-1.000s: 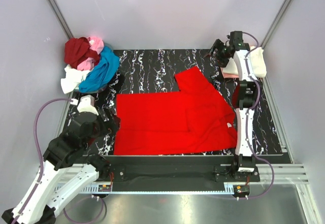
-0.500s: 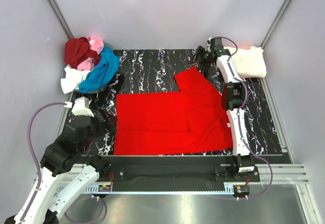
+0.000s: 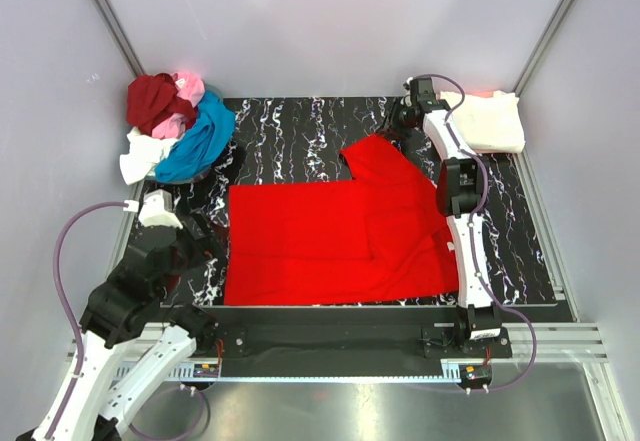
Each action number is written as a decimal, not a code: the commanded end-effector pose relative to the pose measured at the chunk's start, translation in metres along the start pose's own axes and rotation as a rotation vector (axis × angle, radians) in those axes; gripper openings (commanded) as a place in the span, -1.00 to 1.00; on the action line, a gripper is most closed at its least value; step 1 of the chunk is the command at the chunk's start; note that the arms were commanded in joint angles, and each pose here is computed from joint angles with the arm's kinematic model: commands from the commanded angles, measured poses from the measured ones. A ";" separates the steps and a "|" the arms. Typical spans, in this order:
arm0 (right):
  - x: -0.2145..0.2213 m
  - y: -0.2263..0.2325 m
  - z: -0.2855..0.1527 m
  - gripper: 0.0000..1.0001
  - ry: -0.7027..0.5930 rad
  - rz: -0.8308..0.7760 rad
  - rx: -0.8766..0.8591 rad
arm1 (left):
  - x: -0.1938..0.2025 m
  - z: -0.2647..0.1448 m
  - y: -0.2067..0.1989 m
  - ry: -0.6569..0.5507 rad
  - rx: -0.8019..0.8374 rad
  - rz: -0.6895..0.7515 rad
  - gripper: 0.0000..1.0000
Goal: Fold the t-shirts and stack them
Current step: Fold the tshirt
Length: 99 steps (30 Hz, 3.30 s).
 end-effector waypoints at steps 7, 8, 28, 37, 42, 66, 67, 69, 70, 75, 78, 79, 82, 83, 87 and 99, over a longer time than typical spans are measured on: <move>0.035 -0.022 -0.006 -0.24 0.140 -0.090 0.163 | -0.005 0.004 -0.006 -0.026 0.038 -0.001 0.97; 0.036 -0.021 -0.003 -0.25 0.149 -0.096 0.154 | -0.005 0.004 -0.006 -0.025 0.038 0.000 0.97; 0.010 0.022 -0.036 -1.00 0.070 -0.152 -0.005 | -0.005 0.008 -0.005 -0.019 0.017 -0.003 0.97; 0.024 0.083 -0.139 -1.00 -0.002 -0.359 -0.011 | -0.005 0.015 -0.004 -0.002 -0.028 -0.003 0.97; 0.044 0.108 -0.207 -1.00 -0.065 -0.389 -0.022 | -0.009 0.024 -0.004 -0.004 -0.090 0.001 0.97; 0.203 0.085 -0.343 -1.00 -0.153 0.013 0.182 | -0.004 0.219 -0.027 0.275 -0.370 0.020 0.97; 0.203 0.085 -0.342 -1.00 -0.143 0.013 0.183 | -0.002 0.225 -0.025 0.286 -0.387 0.019 0.97; 0.202 0.086 -0.341 -1.00 -0.134 0.010 0.175 | 0.001 0.239 -0.018 0.308 -0.424 0.024 0.97; 0.202 0.088 -0.341 -1.00 -0.132 0.002 0.163 | 0.003 0.244 -0.017 0.314 -0.429 0.023 0.96; 0.203 0.088 -0.340 -1.00 -0.130 0.002 0.149 | 0.017 0.261 -0.005 0.340 -0.478 0.019 0.87; 0.204 0.089 -0.338 -1.00 -0.117 0.004 0.132 | 0.016 0.265 0.003 0.314 -0.482 0.002 0.78; 0.204 0.090 -0.339 -1.00 -0.118 0.004 0.128 | 0.014 0.265 0.004 0.305 -0.481 -0.004 0.74; 0.205 0.090 -0.339 -1.00 -0.118 0.004 0.120 | 0.008 0.270 0.012 0.272 -0.503 -0.019 0.67; 0.205 0.090 -0.340 -1.00 -0.121 0.004 0.119 | 0.004 0.272 0.014 0.269 -0.503 -0.036 0.66; 0.206 0.090 -0.338 -1.00 -0.119 0.001 0.118 | 0.001 0.280 0.021 0.277 -0.510 -0.058 0.57; 0.212 0.084 -0.321 -1.00 -0.082 0.006 0.107 | 0.000 0.304 0.024 0.262 -0.517 -0.093 0.36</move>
Point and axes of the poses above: each gripper's point midway between its finger pads, its own z axis out along the fingers, its own y axis along the line the jaws close on, x = y × z, the point moved 8 cm from there along -z, back along the fingers, and after that the axes turned 11 degrees about -z, right-handed, at the moved point
